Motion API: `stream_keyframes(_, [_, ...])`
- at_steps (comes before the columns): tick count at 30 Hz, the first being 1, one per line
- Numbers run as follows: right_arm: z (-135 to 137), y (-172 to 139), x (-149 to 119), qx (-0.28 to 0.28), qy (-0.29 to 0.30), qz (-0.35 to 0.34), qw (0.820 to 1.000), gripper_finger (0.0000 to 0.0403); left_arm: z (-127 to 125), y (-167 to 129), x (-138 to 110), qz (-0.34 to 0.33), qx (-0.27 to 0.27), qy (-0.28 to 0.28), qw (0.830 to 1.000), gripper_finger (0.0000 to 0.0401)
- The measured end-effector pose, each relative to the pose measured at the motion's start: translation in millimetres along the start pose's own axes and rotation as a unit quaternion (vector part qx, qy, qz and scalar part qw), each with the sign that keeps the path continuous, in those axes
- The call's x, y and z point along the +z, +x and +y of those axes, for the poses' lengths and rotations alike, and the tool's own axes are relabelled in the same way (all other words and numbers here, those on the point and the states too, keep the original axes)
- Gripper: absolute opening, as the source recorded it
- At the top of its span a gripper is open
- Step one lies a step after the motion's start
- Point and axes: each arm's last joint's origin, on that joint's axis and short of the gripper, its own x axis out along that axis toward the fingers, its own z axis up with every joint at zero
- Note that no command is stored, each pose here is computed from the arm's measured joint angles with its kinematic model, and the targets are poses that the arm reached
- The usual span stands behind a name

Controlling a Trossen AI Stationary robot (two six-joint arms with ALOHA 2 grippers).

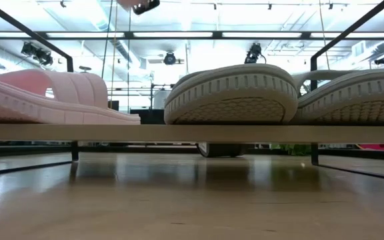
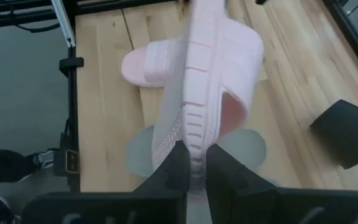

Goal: Pick and place slides into the shelf
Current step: Align the pink slipper with the other pink slipper on the shelf

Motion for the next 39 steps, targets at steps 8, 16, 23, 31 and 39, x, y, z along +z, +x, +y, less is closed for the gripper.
stream_keyframes(8, [1.4, -1.0, -1.7, 0.003, -0.006, 0.004, 1.000, 0.0032, 3.4, -5.0, 1.7, -0.010, -0.025, -0.002, 1.000, 0.0324])
stream_keyframes(16, [0.2, -0.5, -0.8, -0.007, -0.011, -0.003, 1.000, 0.0032, 3.3, -4.8, 1.6, -0.009, -0.025, -0.001, 1.000, 0.0323])
stream_keyframes(23, [-1.0, 0.0, 0.1, -0.012, -0.011, -0.006, 1.000, 0.0032, 10.8, 6.3, 2.5, 0.008, -0.024, -0.014, 1.000, 0.0323])
stream_keyframes(31, [-4.2, 1.7, 2.6, -0.019, -0.008, -0.009, 1.000, 0.0032, 15.4, 27.5, 3.6, 0.033, -0.021, 0.020, 0.999, 0.0309])
stream_keyframes(39, [-4.6, 1.9, 2.5, -0.019, -0.009, -0.007, 1.000, 0.0041, 18.7, 26.2, 4.5, 0.029, -0.005, 0.036, 0.999, 0.0148])
